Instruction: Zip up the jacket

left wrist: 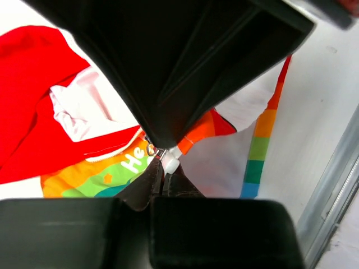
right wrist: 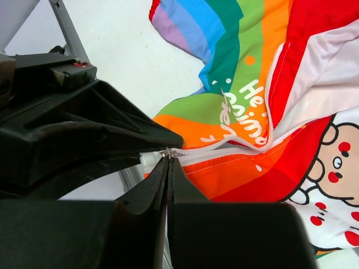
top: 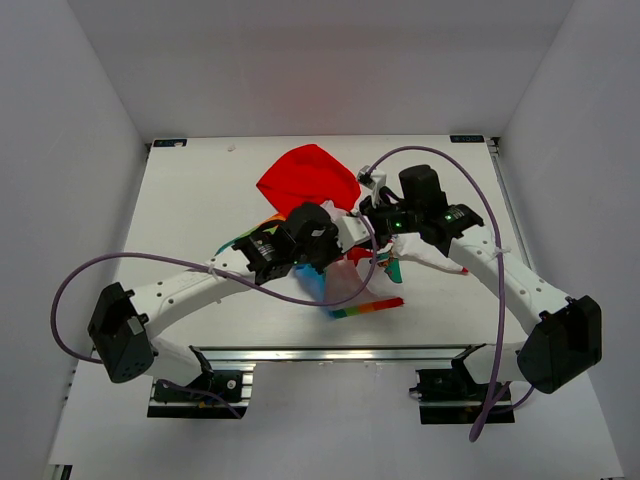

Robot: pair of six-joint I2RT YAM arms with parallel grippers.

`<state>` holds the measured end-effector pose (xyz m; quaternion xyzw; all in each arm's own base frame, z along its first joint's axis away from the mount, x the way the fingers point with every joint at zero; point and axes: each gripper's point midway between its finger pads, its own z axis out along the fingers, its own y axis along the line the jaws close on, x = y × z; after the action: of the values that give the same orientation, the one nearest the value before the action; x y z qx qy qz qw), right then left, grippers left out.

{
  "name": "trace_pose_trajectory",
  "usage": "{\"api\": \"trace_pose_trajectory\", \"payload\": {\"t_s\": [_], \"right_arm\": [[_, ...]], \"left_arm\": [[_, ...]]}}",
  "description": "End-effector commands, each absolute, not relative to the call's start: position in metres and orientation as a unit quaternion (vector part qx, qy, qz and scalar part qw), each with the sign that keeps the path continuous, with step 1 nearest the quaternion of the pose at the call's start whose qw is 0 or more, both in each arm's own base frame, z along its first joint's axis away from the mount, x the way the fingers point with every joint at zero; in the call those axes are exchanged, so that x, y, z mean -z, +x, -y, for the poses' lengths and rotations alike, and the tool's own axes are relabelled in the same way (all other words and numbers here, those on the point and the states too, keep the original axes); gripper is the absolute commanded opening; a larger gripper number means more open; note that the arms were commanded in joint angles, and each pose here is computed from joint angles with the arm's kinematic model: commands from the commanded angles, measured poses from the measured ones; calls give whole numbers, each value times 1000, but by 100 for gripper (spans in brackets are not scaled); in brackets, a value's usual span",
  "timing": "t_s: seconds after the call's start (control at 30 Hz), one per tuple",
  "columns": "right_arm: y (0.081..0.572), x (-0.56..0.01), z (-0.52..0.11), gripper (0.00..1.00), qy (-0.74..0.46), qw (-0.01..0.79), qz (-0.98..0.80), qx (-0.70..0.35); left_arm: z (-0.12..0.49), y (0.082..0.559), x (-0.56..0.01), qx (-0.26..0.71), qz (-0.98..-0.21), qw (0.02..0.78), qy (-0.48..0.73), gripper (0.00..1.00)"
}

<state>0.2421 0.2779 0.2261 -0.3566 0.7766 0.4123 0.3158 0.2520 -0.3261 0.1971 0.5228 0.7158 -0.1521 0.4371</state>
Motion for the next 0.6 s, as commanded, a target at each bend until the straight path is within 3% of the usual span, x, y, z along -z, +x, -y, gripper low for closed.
{"api": "trace_pose_trajectory", "payload": {"t_s": [0.0, 0.57], "right_arm": [[248, -242, -280, 0, -355, 336, -768, -413], [300, -183, -264, 0, -311, 338, -837, -297]], "left_arm": [[329, 248, -236, 178, -690, 484, 509, 0], [324, 231, -257, 211, -669, 495, 512, 0]]}}
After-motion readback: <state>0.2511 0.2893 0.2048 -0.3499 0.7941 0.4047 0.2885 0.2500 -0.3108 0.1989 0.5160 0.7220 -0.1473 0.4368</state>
